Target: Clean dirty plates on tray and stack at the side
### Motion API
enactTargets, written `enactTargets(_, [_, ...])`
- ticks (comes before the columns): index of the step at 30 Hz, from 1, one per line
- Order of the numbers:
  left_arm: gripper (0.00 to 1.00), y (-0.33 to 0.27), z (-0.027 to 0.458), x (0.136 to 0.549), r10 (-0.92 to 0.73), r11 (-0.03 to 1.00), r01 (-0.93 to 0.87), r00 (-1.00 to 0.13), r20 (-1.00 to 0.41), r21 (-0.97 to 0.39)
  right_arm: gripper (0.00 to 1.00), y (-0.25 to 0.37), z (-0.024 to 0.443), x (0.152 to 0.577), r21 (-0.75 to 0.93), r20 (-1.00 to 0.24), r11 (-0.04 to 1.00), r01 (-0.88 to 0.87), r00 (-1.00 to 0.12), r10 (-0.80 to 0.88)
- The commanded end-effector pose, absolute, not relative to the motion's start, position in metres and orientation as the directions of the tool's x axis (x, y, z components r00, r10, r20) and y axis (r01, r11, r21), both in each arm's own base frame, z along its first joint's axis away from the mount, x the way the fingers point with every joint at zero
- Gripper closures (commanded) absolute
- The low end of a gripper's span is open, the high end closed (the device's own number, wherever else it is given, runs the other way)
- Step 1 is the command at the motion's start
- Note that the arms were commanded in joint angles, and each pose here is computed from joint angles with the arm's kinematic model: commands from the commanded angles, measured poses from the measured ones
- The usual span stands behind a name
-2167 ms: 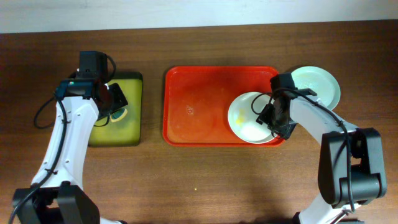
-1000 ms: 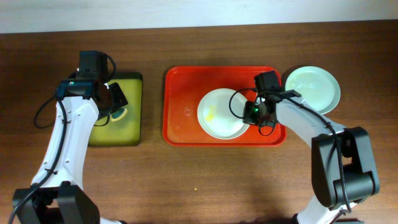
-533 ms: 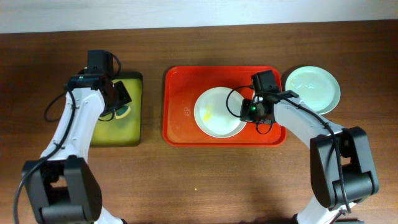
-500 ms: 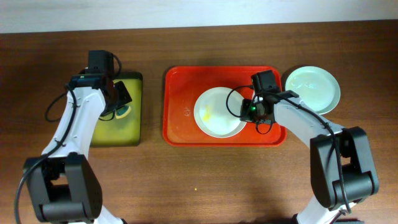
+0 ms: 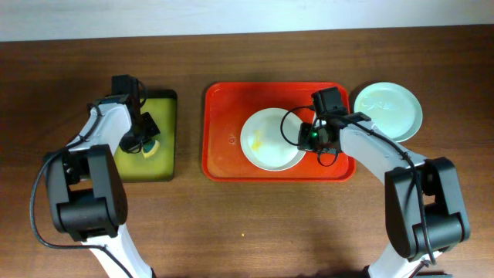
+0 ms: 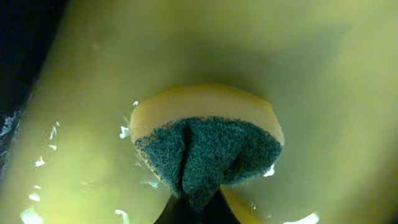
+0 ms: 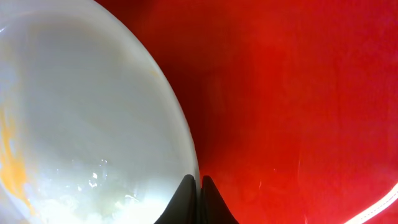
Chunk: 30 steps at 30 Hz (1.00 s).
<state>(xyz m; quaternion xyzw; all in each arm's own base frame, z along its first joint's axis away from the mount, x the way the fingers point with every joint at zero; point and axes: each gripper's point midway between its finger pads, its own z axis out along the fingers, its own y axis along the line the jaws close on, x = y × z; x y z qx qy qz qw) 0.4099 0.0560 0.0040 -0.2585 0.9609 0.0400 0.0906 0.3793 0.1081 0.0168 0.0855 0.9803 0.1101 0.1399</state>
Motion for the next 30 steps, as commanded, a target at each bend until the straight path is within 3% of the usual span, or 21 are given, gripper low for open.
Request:
enactTargets(1, [1.0, 0.065, 0.023, 0.417, -0.483, 0.863, -0.504, -0.845, -0.228, 0.04, 0.96, 0.112, 0.01, 0.373, 0.236, -0.234, 0.962, 0.137, -0.953, 0.193])
enactTargets(5, [1.0, 0.065, 0.09, 0.426, -0.483, 0.863, -0.504, -0.804, -0.347, -0.032, 0.96, 0.126, 0.013, 0.373, 0.297, -0.234, 0.953, 0.052, -0.964, 0.126])
enactTargets(9, [1.0, 0.02, 0.138, 0.428, -0.409, 0.909, -0.335, -0.836, -0.367, -0.249, 0.96, 0.131, 0.015, 0.373, 0.317, -0.24, 0.948, 0.024, -0.965, 0.105])
enactTargets(11, [1.0, -0.003, 0.139, 0.422, -0.37, 0.915, -0.277, -0.867, -0.334, -0.294, 0.96, 0.131, 0.015, 0.373, 0.319, -0.239, 0.948, 0.024, -0.965, 0.105])
enactTargets(16, [1.0, -0.061, 0.136, 0.412, -0.158, 0.964, -0.072, -0.928, -0.337, -0.255, 0.96, 0.131, 0.012, 0.373, 0.319, -0.235, 0.948, 0.025, -0.966, 0.104])
enactTargets(23, [1.0, -0.147, 0.138, 0.396, 0.028, 0.957, 0.129, -0.933, -0.358, -0.26, 0.96, 0.14, -0.007, 0.371, 0.359, -0.191, 0.933, 0.023, -0.977, 0.098])
enactTargets(30, [1.0, -0.203, 0.11, 0.393, -0.025, 0.958, 0.07, -0.946, -0.322, -0.279, 0.96, 0.145, -0.007, 0.371, 0.354, -0.189, 0.934, 0.047, -0.975, 0.121])
